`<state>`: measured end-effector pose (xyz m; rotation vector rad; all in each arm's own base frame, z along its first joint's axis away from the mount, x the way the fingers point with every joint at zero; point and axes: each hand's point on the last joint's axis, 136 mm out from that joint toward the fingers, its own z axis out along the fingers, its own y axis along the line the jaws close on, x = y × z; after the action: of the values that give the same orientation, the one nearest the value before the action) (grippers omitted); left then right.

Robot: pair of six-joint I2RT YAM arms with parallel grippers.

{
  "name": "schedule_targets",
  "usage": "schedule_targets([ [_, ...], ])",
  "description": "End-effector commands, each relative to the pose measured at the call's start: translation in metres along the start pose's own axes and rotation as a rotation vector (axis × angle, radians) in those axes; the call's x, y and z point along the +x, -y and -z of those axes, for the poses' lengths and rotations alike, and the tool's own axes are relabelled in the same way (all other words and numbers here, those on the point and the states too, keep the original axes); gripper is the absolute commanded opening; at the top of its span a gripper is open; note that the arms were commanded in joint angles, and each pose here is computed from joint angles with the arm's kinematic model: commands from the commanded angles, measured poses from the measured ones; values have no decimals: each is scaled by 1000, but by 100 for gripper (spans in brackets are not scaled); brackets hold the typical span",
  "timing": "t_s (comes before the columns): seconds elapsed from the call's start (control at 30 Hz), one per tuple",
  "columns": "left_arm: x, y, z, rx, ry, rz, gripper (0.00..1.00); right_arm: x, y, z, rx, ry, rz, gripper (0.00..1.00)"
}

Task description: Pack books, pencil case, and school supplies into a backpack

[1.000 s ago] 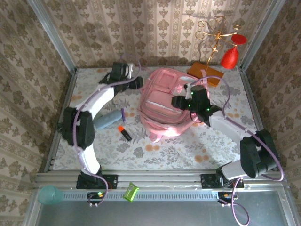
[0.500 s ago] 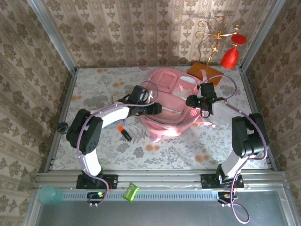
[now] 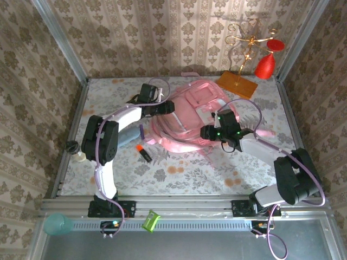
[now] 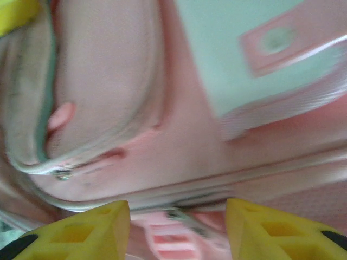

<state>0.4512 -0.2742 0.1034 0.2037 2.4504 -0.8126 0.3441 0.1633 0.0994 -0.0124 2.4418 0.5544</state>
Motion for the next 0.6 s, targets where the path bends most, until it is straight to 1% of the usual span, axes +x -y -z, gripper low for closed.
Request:
schedule_targets([
  [0.0, 6, 3, 13, -14, -21, -33, 62, 3, 26, 19, 155, -53, 152, 51],
  [0.07, 10, 3, 17, -22, -13, -34, 62, 15, 16, 17, 88, -111, 159, 50],
  [0.13, 13, 3, 20, -27, -13, -37, 62, 28, 12, 7, 51, -160, 153, 48],
  [0.27, 17, 1, 23, -38, -19, -48, 63, 30, 9, -5, 29, -194, 174, 42],
  [0.43, 20, 1, 22, -33, -26, -48, 63, 29, 2, -18, -15, -205, 179, 43],
  [0.57, 22, 0, 21, -31, -27, -44, 63, 28, -2, -30, -45, -217, 175, 41],
])
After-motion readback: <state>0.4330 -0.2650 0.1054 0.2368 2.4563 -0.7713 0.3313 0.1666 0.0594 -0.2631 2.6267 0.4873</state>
